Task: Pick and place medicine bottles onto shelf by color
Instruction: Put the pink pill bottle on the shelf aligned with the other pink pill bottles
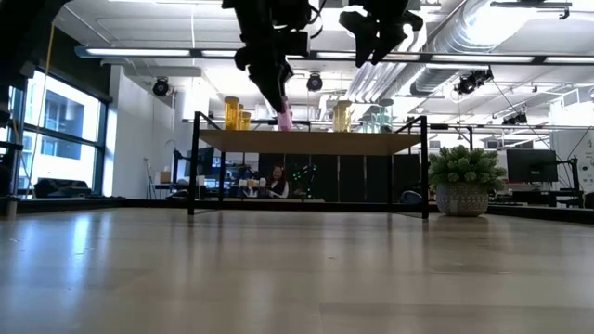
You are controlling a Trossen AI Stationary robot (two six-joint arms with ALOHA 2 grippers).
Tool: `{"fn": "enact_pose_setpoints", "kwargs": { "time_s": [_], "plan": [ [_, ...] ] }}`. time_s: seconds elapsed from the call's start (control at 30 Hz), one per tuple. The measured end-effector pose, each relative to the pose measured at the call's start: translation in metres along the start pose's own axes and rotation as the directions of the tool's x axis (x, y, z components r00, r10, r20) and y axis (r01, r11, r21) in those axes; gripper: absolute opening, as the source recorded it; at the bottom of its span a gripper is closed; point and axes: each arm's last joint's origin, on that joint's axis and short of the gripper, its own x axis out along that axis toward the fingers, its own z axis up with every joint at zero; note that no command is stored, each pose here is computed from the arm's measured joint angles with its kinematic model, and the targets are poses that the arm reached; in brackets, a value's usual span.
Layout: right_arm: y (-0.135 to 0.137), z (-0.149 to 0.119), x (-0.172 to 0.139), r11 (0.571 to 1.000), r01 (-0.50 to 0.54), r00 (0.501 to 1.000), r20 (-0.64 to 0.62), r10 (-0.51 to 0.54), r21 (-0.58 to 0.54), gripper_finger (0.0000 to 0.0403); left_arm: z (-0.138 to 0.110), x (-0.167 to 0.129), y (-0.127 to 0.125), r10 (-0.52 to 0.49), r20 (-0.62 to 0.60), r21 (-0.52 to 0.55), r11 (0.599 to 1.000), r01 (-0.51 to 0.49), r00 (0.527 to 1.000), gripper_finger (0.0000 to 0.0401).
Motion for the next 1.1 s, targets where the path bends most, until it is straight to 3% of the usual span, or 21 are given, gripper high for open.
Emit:
{"fn": "enact_pose_setpoints", "kwargs": {
  "time_s": [0.87,1.1],
  "plan": [
    [0.0,-0.001,0.0,1.0,-0.013,1.0,-0.011,0.013,0.0,0.0206,-0.002,-0.002,-0.007,0.006,-0.057,0.019,1.0,-0.005,0.998,0.0113],
    [0.0,-0.002,0.0,1.0,-0.009,1.0,-0.021,0.009,0.009,0.0206,0.002,-0.023,-0.008,0.027,-0.063,0.032,0.999,-0.025,0.998,0.0113]
  ]
}}
